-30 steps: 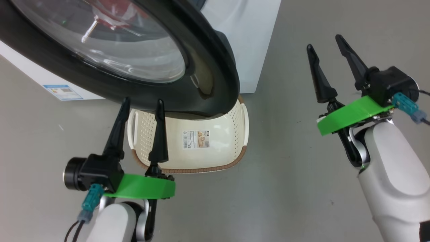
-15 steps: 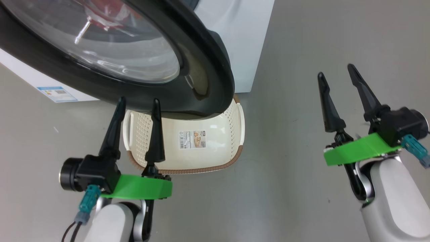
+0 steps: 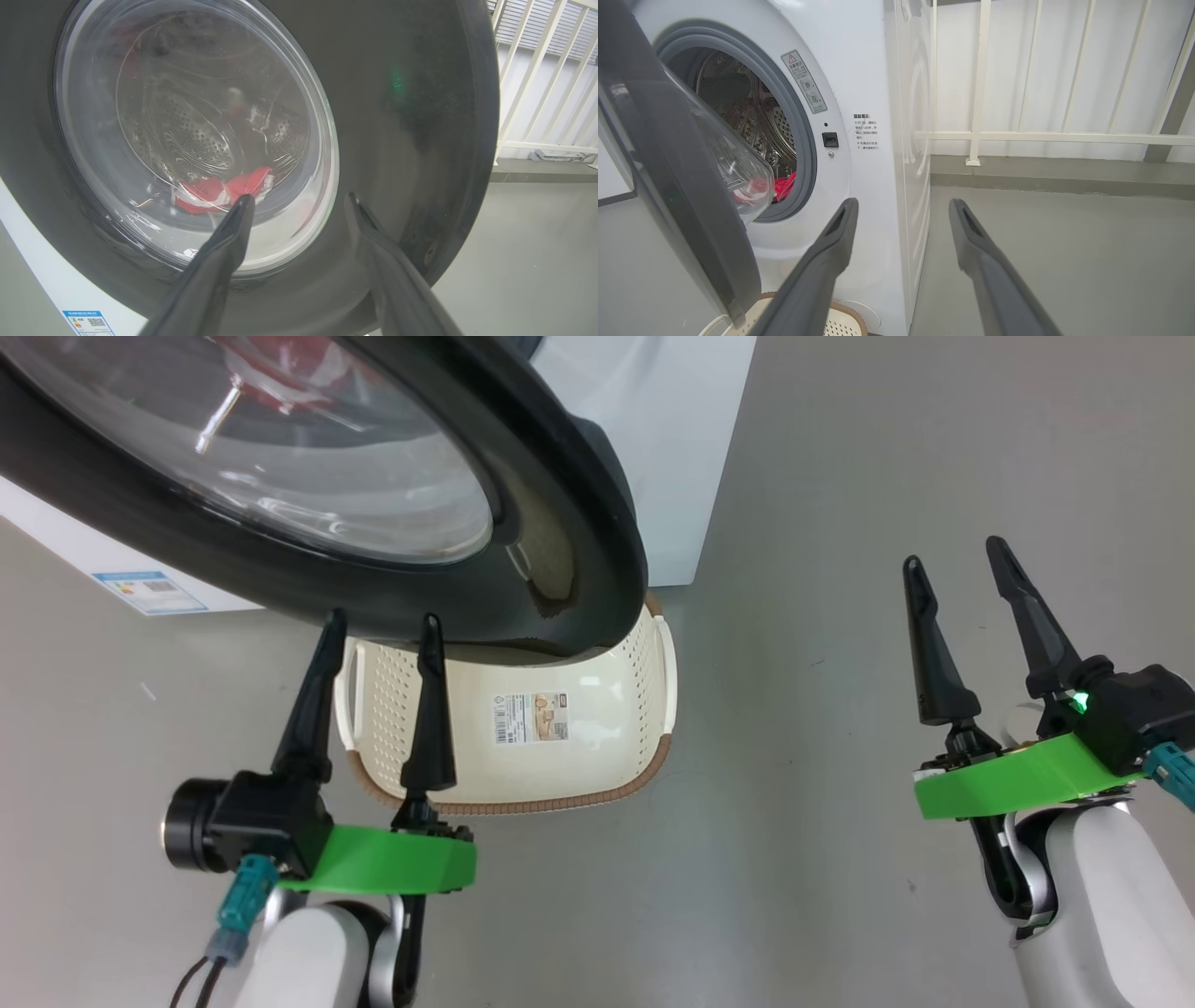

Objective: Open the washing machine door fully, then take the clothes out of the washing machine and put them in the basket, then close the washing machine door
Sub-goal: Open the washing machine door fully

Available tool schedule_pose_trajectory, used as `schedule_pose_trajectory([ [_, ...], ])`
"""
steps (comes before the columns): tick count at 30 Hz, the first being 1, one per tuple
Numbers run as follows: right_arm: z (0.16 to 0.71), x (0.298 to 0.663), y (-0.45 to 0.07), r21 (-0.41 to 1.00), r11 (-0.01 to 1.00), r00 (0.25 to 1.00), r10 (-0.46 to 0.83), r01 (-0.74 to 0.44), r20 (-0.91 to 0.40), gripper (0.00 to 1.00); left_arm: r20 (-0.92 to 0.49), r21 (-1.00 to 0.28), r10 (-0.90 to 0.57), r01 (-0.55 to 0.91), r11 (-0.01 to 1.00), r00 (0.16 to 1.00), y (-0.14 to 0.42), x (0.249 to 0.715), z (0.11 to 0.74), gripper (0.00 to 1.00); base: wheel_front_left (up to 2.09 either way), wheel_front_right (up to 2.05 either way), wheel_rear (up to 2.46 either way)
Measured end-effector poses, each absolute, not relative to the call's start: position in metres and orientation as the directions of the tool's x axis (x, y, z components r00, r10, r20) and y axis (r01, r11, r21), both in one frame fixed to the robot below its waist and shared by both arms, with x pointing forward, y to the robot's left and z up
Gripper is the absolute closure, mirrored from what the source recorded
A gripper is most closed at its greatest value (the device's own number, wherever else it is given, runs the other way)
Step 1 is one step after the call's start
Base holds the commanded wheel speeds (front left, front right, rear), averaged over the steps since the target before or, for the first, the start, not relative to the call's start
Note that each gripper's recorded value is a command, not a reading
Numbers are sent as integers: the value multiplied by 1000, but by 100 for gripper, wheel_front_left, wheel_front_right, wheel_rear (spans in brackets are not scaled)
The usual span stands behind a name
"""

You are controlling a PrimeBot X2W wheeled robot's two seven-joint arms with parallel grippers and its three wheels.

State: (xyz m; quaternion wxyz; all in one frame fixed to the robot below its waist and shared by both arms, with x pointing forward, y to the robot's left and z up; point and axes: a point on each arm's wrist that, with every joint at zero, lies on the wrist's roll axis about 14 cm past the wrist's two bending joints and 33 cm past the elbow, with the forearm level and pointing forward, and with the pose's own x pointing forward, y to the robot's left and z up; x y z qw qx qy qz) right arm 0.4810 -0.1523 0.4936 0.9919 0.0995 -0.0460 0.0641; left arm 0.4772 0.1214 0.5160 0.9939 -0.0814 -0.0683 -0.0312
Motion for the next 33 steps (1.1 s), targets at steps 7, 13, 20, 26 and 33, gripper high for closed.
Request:
schedule_pose_trajectory([
  [7,493,482,-155,203,971,989,109,-128,103,0,132,-156,-54,75,985,990,121,476,513,0,0,0,0],
  [13,488,482,-147,236,961,988,125,-144,92,100,122,-155,-53,72,985,991,122,476,510,0,0,0,0],
  [20,477,488,-125,394,903,985,159,-171,64,100,113,-151,-48,65,986,992,124,475,506,0,0,0,0],
  [26,482,510,-100,608,770,978,200,-192,55,100,140,-151,-47,68,986,989,127,474,515,0,0,0,0],
  [33,496,533,-73,849,491,943,333,-194,23,100,140,-144,-37,57,988,990,132,472,515,0,0,0,0],
])
